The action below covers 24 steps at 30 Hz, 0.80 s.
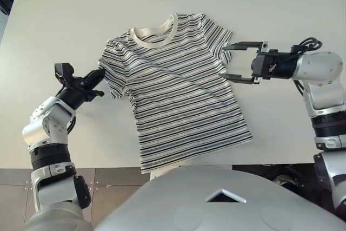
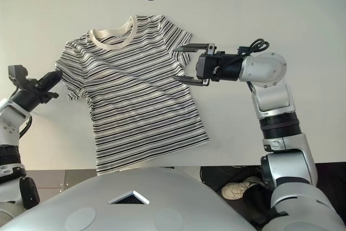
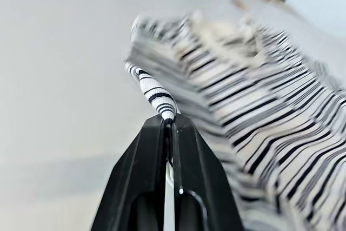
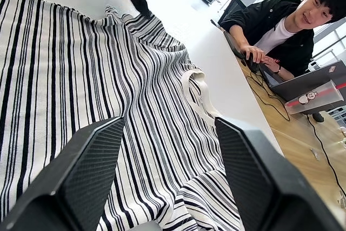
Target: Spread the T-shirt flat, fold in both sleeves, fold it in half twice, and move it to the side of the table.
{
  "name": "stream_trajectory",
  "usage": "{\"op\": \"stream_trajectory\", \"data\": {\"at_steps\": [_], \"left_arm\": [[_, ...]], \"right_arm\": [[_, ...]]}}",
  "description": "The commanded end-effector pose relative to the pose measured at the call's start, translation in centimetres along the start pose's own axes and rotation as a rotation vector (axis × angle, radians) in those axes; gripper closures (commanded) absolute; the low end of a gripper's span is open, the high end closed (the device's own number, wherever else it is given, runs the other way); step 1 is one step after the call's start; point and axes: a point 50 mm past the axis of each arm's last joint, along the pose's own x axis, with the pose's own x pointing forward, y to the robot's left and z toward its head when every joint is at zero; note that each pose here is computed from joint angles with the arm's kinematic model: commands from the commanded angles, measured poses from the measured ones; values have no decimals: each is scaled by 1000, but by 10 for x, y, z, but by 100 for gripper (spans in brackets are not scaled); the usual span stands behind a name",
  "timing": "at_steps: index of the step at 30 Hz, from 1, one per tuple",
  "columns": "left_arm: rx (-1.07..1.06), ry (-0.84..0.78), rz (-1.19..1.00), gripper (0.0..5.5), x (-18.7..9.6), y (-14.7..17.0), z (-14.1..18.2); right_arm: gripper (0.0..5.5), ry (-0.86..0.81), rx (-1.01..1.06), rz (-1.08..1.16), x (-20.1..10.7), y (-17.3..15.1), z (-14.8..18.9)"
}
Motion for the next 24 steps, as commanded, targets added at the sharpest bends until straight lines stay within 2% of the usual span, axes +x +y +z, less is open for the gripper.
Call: {"op": "stream_trajectory", "data": {"at_steps": [1, 13, 24], "left_arm": [[-3, -49, -36, 536, -1, -8, 15], [-41, -92, -175, 536, 31, -48, 22], [-81, -81, -278, 536, 73, -82, 13]], "right_arm": [[239, -1, -33, -2, 0, -5, 3], [239, -8, -16, -34, 5, -5, -2], [239, 12, 13, -71, 9, -4, -11]]}}
